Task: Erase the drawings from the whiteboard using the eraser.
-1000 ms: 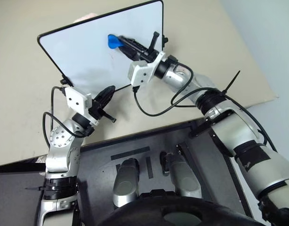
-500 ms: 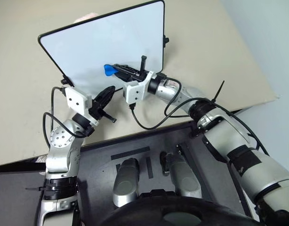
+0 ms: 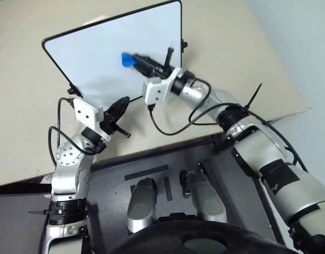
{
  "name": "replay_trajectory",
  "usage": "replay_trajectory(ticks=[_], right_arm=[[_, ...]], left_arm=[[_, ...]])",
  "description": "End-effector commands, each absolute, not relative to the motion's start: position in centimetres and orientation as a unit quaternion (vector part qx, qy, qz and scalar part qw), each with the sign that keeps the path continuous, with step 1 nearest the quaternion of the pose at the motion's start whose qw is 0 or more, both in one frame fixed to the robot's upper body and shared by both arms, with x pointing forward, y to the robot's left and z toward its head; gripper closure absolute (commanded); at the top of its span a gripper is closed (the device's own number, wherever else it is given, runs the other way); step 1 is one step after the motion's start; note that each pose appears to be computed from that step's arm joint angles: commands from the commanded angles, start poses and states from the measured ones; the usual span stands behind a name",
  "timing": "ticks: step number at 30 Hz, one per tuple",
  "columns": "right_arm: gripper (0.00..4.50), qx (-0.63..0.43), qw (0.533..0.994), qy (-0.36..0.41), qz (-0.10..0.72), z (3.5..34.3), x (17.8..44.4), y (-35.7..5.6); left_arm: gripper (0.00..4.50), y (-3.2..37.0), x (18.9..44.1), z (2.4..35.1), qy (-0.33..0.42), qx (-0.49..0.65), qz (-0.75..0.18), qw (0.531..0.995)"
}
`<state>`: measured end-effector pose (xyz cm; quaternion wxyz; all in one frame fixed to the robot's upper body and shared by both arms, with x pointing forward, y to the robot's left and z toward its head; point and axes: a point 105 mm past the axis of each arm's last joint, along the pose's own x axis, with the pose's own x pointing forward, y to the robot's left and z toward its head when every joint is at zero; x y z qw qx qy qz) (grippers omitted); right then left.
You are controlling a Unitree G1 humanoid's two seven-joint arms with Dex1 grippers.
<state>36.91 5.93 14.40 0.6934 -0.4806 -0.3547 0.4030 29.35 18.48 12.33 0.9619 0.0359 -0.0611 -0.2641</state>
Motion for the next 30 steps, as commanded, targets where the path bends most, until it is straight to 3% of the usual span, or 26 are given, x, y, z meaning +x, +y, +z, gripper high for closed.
replay_trajectory(ticks=[1, 4, 10, 15, 23, 30], right_arm=[[4.27, -0.491, 0.676, -0.336, 0.436, 12.9, 36.2, 6.6], [4.27, -0.493, 0.677, -0.323, 0.441, 12.3, 36.2, 6.5], [4.27, -0.488, 0.695, -0.331, 0.411, 13.9, 37.3, 5.7], [4.27, -0.459, 0.725, -0.307, 0.411, 14.9, 38.1, 2.5], [4.27, -0.317, 0.790, -0.128, 0.509, 15.3, 34.9, -6.0], [4.27, -0.226, 0.850, -0.001, 0.476, 14.9, 33.9, -11.7]], left_arm=[[4.50, 18.4, 29.1, 13.4, -0.083, 0.043, -0.263, 0.960], [4.50, 18.4, 29.1, 13.4, -0.083, 0.043, -0.262, 0.961], [4.50, 18.5, 29.1, 13.4, -0.082, 0.044, -0.260, 0.961], [4.50, 18.5, 29.1, 13.4, -0.085, 0.043, -0.258, 0.961], [4.50, 18.5, 28.9, 13.1, -0.079, 0.042, -0.262, 0.961], [4.50, 18.3, 29.3, 13.6, -0.084, 0.043, -0.273, 0.957]])
